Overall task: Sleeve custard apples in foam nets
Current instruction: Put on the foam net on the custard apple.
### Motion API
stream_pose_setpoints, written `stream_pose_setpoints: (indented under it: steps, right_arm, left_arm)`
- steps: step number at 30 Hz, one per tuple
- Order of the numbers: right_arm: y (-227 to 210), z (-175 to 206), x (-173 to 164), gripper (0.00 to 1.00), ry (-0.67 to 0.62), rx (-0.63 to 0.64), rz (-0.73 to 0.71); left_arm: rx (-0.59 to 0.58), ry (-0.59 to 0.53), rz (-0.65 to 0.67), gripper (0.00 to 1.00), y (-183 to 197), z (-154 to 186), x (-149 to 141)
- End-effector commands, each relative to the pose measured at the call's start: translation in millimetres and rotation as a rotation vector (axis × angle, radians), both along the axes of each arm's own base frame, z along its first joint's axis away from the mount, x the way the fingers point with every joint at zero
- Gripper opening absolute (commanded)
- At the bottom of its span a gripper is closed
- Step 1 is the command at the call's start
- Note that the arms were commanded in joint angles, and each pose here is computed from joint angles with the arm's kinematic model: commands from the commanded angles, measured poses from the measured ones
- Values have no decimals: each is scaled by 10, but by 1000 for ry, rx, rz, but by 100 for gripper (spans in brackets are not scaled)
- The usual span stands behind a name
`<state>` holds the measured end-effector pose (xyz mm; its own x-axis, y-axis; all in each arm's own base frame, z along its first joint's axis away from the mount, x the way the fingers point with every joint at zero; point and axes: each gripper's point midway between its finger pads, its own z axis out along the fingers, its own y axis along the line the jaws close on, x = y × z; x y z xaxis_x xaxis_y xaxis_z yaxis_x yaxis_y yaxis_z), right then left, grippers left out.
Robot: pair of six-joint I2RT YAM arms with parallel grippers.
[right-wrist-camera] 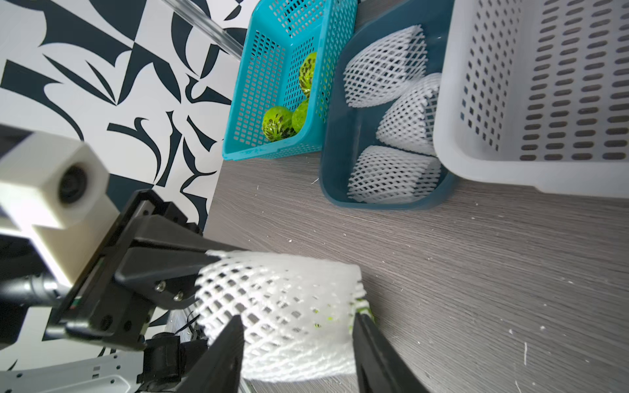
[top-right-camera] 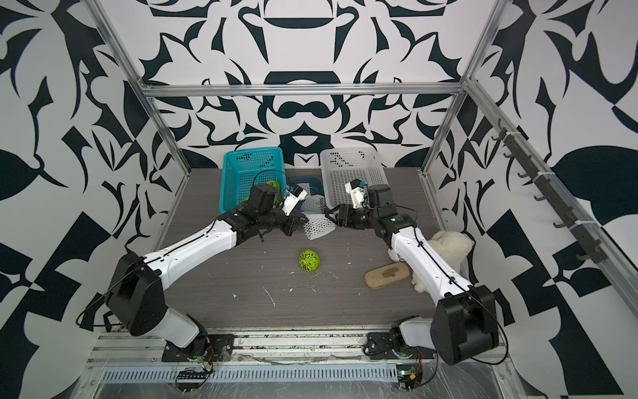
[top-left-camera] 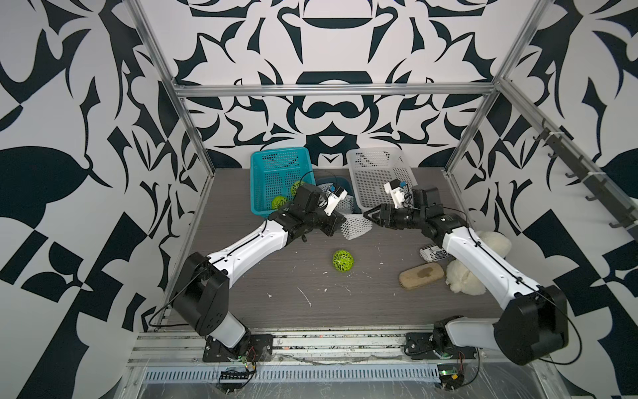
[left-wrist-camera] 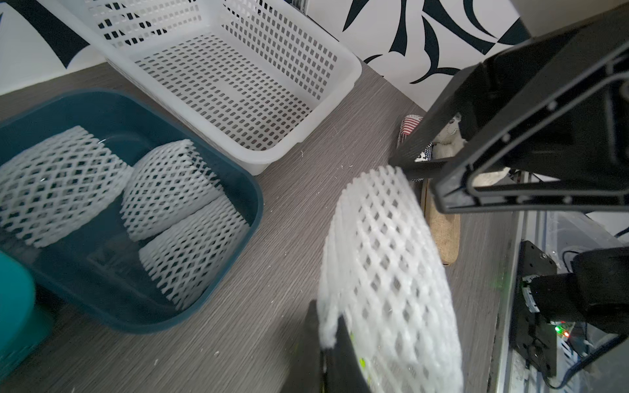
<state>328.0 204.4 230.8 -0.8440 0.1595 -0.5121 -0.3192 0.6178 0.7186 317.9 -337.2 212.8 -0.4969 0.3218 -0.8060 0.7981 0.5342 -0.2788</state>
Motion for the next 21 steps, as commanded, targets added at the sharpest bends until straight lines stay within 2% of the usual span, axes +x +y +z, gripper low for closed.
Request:
stream_pose_setpoints:
  steps: [1, 8, 10, 13, 14, 15, 16, 17, 19, 21]
  right_arm:
    - [56, 91, -6, 43, -24, 42, 24]
    - [99, 63, 44, 35, -12, 53, 41]
    - [96, 64, 46, 30, -15, 53, 40]
    - [87, 46, 43, 11, -14, 47, 36]
    - [85, 41, 40, 1, -14, 45, 35]
    - [80, 45, 34, 0, -14, 43, 34]
    - [71, 37, 32, 0, -14, 37, 29]
    - [63, 33, 28, 0, -14, 32, 26]
    - [42, 31, 23, 0, -15, 23, 15]
    - [12, 24, 15, 0, -17, 11, 0]
  left_arm:
    - [-11, -10, -16, 0, -49, 85, 15]
    - [-12, -6, -18, 0, -43, 86, 1]
    - [-7, -5, -15, 0, -35, 63, 1]
    - [0, -6, -3, 0, -21, 34, 14]
    - [4, -5, 5, 0, -11, 17, 25]
    - [7, -1, 26, 0, 7, 5, 49]
    - [7, 5, 48, 7, 28, 0, 69]
    - [6, 14, 62, 19, 51, -12, 74]
    - [13, 29, 102, 56, 118, -59, 90]
    - [32, 40, 179, 75, 254, -131, 128]
